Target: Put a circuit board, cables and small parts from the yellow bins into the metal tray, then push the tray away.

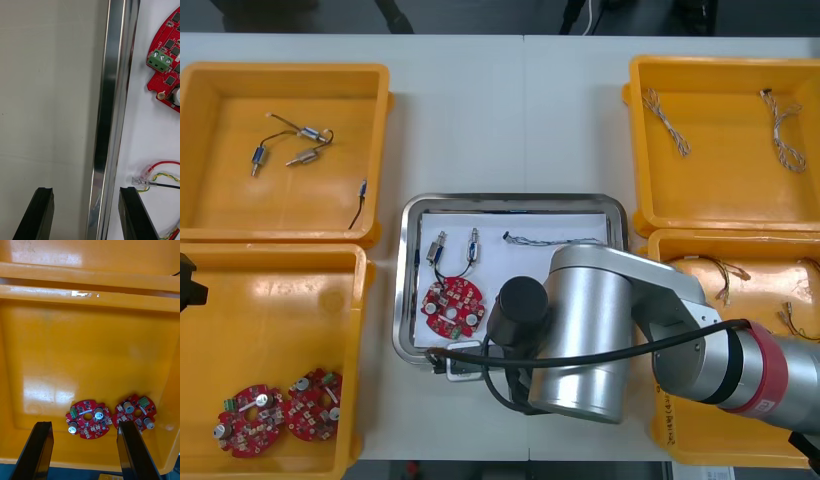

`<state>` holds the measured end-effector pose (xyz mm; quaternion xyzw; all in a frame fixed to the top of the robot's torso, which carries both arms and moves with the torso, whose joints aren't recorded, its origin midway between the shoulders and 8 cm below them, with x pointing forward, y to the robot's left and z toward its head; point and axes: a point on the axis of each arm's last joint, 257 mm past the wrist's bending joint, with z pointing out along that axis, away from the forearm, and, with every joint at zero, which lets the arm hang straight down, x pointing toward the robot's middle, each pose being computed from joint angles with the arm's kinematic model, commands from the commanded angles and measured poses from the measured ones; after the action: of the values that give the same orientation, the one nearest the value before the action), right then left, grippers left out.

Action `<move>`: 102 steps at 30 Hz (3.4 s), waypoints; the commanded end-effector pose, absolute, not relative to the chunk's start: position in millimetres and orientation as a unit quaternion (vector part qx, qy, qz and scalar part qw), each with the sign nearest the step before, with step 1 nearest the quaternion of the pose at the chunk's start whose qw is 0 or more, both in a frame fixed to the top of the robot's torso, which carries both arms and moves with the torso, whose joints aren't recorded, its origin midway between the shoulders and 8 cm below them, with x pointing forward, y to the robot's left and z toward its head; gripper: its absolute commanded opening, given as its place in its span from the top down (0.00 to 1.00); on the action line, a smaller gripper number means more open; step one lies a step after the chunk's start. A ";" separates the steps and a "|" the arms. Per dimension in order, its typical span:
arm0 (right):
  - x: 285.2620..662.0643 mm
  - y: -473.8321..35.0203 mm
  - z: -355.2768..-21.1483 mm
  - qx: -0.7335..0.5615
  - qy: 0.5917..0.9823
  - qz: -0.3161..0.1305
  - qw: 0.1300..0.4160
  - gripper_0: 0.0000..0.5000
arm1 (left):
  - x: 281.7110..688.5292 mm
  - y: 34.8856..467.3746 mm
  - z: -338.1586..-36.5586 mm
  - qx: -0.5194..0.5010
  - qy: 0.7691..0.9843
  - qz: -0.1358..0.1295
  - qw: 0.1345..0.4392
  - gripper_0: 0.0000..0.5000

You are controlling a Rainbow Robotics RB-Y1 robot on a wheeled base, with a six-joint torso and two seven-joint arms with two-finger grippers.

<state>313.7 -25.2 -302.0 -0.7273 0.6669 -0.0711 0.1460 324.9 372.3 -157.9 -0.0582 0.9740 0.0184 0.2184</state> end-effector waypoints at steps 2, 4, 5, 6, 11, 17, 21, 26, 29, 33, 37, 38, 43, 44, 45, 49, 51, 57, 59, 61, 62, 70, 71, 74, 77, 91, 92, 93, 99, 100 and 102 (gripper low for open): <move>297.0 -3.9 -315.3 -0.746 0.641 -0.070 0.167 0.00 | 320.3 385.5 -147.3 0.000 0.973 0.058 0.224 0.00; 296.7 -2.8 -317.1 -0.745 0.641 -0.072 0.171 0.00 | 320.3 385.5 -147.3 0.000 0.973 0.058 0.224 0.00; 296.1 -3.5 -317.9 -0.744 0.642 -0.072 0.170 0.00 | 320.3 385.5 -147.3 0.000 0.973 0.058 0.224 0.00; 295.7 -3.3 -318.2 -0.744 0.643 -0.071 0.170 0.00 | 320.3 385.5 -147.3 0.000 0.973 0.058 0.224 0.00; 299.5 -6.6 -322.9 -0.741 0.644 -0.081 0.169 0.00 | 320.3 385.5 -147.3 0.000 0.973 0.058 0.224 0.00; 309.9 -2.0 -329.0 -0.734 0.650 -0.081 0.180 0.00 | 320.3 385.5 -147.3 0.000 0.973 0.058 0.224 0.00; 313.6 -0.8 -328.1 -0.731 0.651 -0.087 0.184 0.00 | 320.3 385.5 -147.3 0.000 0.973 0.058 0.224 0.00; 316.5 -1.9 -327.9 -0.728 0.653 -0.092 0.186 0.00 | 320.3 385.5 -147.3 0.000 0.973 0.058 0.224 0.00; 317.5 -4.0 -327.8 -0.726 0.655 -0.095 0.186 0.00 | 320.3 385.5 -147.3 0.000 0.973 0.058 0.224 0.00; 317.6 -6.4 -328.3 -0.723 0.659 -0.097 0.182 0.00 | 320.3 385.5 -147.3 0.000 0.973 0.058 0.224 0.00; 317.3 -8.2 -328.9 -0.721 0.661 -0.098 0.180 0.00 | 320.3 385.5 -147.3 0.000 0.973 0.058 0.224 0.00; 317.6 -7.7 -327.9 -0.721 0.662 -0.099 0.181 0.00 | 320.3 385.5 -147.3 0.000 0.973 0.058 0.224 0.00; 318.0 -10.2 -328.1 -0.717 0.666 -0.102 0.178 0.13 | 320.3 385.5 -147.3 0.000 0.973 0.058 0.224 0.00; 318.0 -10.2 -328.1 -0.717 0.666 -0.102 0.178 0.13 | 320.3 385.5 -147.3 0.000 0.973 0.058 0.224 0.00; 318.1 -11.9 -328.7 -0.714 0.669 -0.103 0.177 0.46 | 320.3 385.5 -147.3 0.000 0.973 0.058 0.224 0.00; 318.4 -12.1 -328.2 -0.709 0.674 -0.104 0.177 0.76 | 320.3 385.5 -147.3 0.000 0.973 0.058 0.224 0.00; 318.0 -11.8 -328.1 -0.709 0.675 -0.104 0.177 0.80 | 320.3 385.5 -147.3 0.000 0.973 0.058 0.224 0.00; 318.9 -11.0 -327.0 -0.707 0.676 -0.105 0.178 0.95 | 320.3 385.5 -147.3 0.000 0.973 0.058 0.224 0.00; 320.7 -11.0 -326.2 -0.705 0.677 -0.108 0.181 0.99 | 320.3 385.5 -147.3 0.000 0.973 0.058 0.224 0.00; 322.9 -11.4 -325.3 -0.704 0.677 -0.111 0.184 1.00 | 320.3 385.5 -147.3 0.000 0.973 0.058 0.224 0.00; 323.9 -11.7 -325.1 -0.704 0.677 -0.113 0.184 1.00 | 320.3 385.5 -147.3 0.000 0.973 0.058 0.224 0.00; 339.5 -11.5 -313.0 -0.703 0.670 -0.131 0.199 1.00 | 320.3 385.5 -147.3 0.000 0.973 0.058 0.224 0.00; 339.8 -10.2 -312.0 -0.704 0.669 -0.130 0.201 1.00 | 320.3 385.5 -147.3 0.000 0.973 0.058 0.224 0.00; 346.8 -9.2 -307.0 -0.705 0.664 -0.133 0.210 1.00 | 320.3 385.5 -147.3 0.000 0.973 0.058 0.224 0.00; 352.3 -9.5 -303.2 -0.706 0.661 -0.134 0.216 1.00 | 320.3 385.5 -147.3 0.000 0.973 0.058 0.224 0.00; 379.0 -13.6 -279.2 -0.706 0.649 -0.161 0.234 1.00 | 320.3 385.5 -147.3 0.000 0.973 0.058 0.224 0.00; 379.6 -14.2 -279.4 -0.706 0.649 -0.162 0.234 1.00 | 320.3 385.5 -147.3 0.000 0.973 0.058 0.224 0.00; 383.2 -14.8 -276.0 -0.705 0.648 -0.165 0.238 1.00 | 320.3 385.5 -147.3 0.000 0.973 0.058 0.224 0.00; 396.5 -20.0 -267.5 -0.697 0.648 -0.180 0.250 1.00 | 320.3 385.5 -147.3 0.000 0.973 0.058 0.224 0.00; 399.3 -19.6 -264.7 -0.696 0.646 -0.184 0.254 1.00 | 320.3 385.5 -147.3 0.000 0.973 0.058 0.224 0.00; 403.8 -20.7 -260.9 -0.693 0.645 -0.191 0.259 1.00 | 320.3 385.5 -147.3 0.000 0.973 0.058 0.224 0.00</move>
<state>389.5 -20.6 -277.8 -0.7057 0.6454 -0.1728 0.2357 324.9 372.2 -157.9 -0.0580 0.9740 0.0185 0.2184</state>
